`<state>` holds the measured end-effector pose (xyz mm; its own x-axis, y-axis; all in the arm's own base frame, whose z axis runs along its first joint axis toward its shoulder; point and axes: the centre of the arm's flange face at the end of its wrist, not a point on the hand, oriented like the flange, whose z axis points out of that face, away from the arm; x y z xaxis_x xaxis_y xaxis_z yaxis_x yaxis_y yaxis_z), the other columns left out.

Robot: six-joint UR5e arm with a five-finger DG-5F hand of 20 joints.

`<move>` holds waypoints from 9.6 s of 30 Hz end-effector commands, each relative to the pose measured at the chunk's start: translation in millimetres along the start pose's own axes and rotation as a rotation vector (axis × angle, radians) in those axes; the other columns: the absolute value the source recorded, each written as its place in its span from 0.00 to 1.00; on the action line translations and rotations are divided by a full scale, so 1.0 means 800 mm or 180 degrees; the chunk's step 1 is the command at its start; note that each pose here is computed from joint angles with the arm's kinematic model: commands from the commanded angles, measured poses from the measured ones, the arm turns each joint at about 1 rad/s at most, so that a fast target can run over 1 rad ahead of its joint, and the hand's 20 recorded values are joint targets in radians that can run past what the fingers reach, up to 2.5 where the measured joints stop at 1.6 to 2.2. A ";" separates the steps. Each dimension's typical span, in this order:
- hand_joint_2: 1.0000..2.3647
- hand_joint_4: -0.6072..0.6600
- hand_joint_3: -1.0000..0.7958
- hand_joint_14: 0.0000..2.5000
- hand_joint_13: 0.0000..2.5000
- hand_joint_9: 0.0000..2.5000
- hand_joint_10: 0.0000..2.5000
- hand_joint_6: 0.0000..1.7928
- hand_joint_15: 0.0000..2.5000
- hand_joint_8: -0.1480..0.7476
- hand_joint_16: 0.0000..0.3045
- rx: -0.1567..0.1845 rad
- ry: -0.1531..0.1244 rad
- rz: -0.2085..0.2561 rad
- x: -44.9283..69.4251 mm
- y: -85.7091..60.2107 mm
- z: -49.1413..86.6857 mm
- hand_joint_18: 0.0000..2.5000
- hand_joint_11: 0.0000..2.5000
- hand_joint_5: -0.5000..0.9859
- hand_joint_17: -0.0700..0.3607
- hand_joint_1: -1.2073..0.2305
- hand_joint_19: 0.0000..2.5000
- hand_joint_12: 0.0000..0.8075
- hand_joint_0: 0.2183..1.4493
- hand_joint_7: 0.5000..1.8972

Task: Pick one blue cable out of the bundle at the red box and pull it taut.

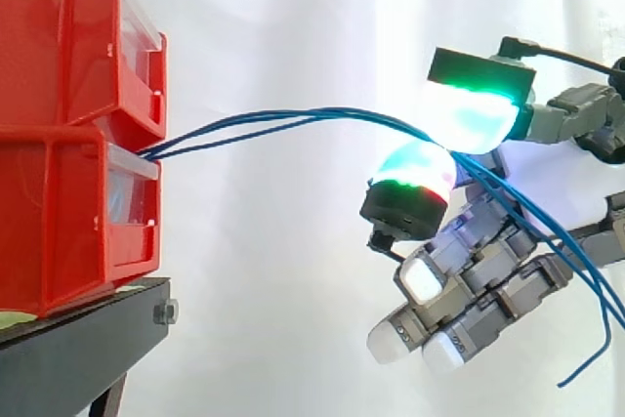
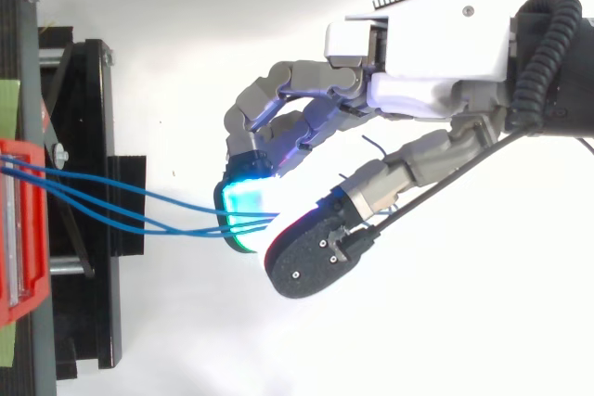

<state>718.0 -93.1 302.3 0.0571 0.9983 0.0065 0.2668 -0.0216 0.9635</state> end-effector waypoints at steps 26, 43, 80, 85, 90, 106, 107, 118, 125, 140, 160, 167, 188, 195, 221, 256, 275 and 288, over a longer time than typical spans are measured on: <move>0.00 0.42 0.28 0.00 0.14 0.32 0.01 0.49 0.06 0.46 0.17 0.0000 0.0000 0.0000 0.000 0.000 0.000 0.13 0.22 0.25 0.43 0.33 0.09 0.43 0.27 0.42; 0.00 0.45 0.28 0.00 0.13 0.30 0.00 0.46 0.05 0.49 0.21 0.0000 0.0000 0.0000 0.000 0.000 0.000 0.15 0.19 0.25 0.50 0.29 0.08 0.51 0.14 0.27; 0.00 0.33 0.31 0.00 0.15 0.30 0.00 0.50 0.04 0.47 0.17 0.0000 -0.0010 0.0005 0.000 0.000 0.000 0.17 0.20 0.22 0.43 0.21 0.07 0.44 0.48 0.61; 0.00 0.24 0.28 0.00 0.14 0.29 0.00 0.50 0.04 0.43 0.17 0.0000 -0.0010 0.0005 0.000 0.000 0.000 0.16 0.20 0.22 0.43 0.22 0.07 0.43 0.51 0.62; 0.00 0.19 0.28 0.00 0.14 0.28 0.00 0.51 0.03 0.40 0.16 0.0000 -0.0010 0.0005 0.000 0.000 0.000 0.17 0.19 0.21 0.42 0.22 0.05 0.42 0.49 0.51; 0.00 0.40 0.28 0.00 0.14 0.31 0.00 0.48 0.05 0.48 0.20 -0.0005 -0.0010 -0.0004 0.000 0.001 0.000 0.16 0.20 0.23 0.47 0.30 0.07 0.49 0.17 0.33; 0.00 0.40 0.28 0.00 0.14 0.30 0.00 0.48 0.05 0.47 0.19 -0.0005 -0.0010 -0.0004 0.000 0.001 0.000 0.16 0.20 0.23 0.47 0.30 0.08 0.48 0.18 0.34; 0.01 0.41 0.40 0.00 0.16 0.32 0.00 0.50 0.06 0.48 0.16 0.0000 -0.0010 -0.0005 0.000 0.000 0.000 0.16 0.22 0.24 0.42 0.27 0.09 0.43 0.34 0.42; 0.01 0.38 0.33 0.00 0.16 0.32 0.00 0.50 0.05 0.47 0.17 0.0000 -0.0005 -0.0001 0.001 0.000 0.000 0.18 0.22 0.23 0.43 0.22 0.07 0.44 0.43 0.45; 0.00 0.26 0.28 0.00 0.16 0.30 0.00 0.50 0.04 0.43 0.16 0.0000 -0.0005 -0.0006 0.001 0.000 0.000 0.19 0.21 0.22 0.42 0.21 0.06 0.42 0.45 0.35; 0.00 0.38 0.29 0.00 0.15 0.33 0.00 0.47 0.05 0.45 0.16 0.0000 -0.0005 -0.0006 0.001 0.000 0.000 0.16 0.21 0.25 0.42 0.34 0.09 0.43 0.32 0.37; 0.01 0.42 0.39 0.00 0.16 0.33 0.01 0.48 0.06 0.47 0.16 -0.0005 0.0005 -0.0003 0.004 0.001 0.000 0.16 0.22 0.24 0.42 0.27 0.08 0.43 0.33 0.41; 0.00 0.24 0.30 0.00 0.17 0.33 0.01 0.51 0.05 0.43 0.16 0.0000 0.0004 0.0001 0.004 0.000 0.000 0.18 0.22 0.22 0.42 0.22 0.10 0.43 0.53 0.72; 0.00 0.13 0.29 0.00 0.16 0.33 0.00 0.52 0.05 0.39 0.16 0.0000 0.0000 -0.0003 0.002 0.000 0.000 0.16 0.21 0.22 0.41 0.23 0.11 0.41 0.55 0.74; 0.00 0.31 0.28 0.00 0.07 0.21 0.00 0.52 0.04 0.36 0.16 -0.0001 -0.0001 -0.0004 0.004 0.000 0.000 0.11 0.23 0.18 0.42 0.12 0.05 0.43 0.31 0.35; 0.00 0.22 0.28 0.00 0.15 0.32 0.01 0.52 0.04 0.41 0.16 -0.0005 0.0000 0.0001 0.004 0.001 0.000 0.16 0.25 0.22 0.41 0.22 0.07 0.42 0.51 0.62; 0.00 0.22 0.28 0.00 0.10 0.27 0.01 0.52 0.03 0.35 0.15 -0.0001 0.0004 0.0000 0.005 0.000 0.000 0.11 0.24 0.20 0.40 0.24 0.06 0.40 0.54 0.50; 0.00 0.20 0.28 0.00 0.06 0.22 0.00 0.51 0.02 0.34 0.15 -0.0001 -0.0001 0.0011 0.004 0.001 0.000 0.09 0.21 0.19 0.40 0.18 0.01 0.40 0.48 0.38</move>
<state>718.6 -90.0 302.8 0.0579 0.9983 0.0096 0.2662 -0.0247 0.9636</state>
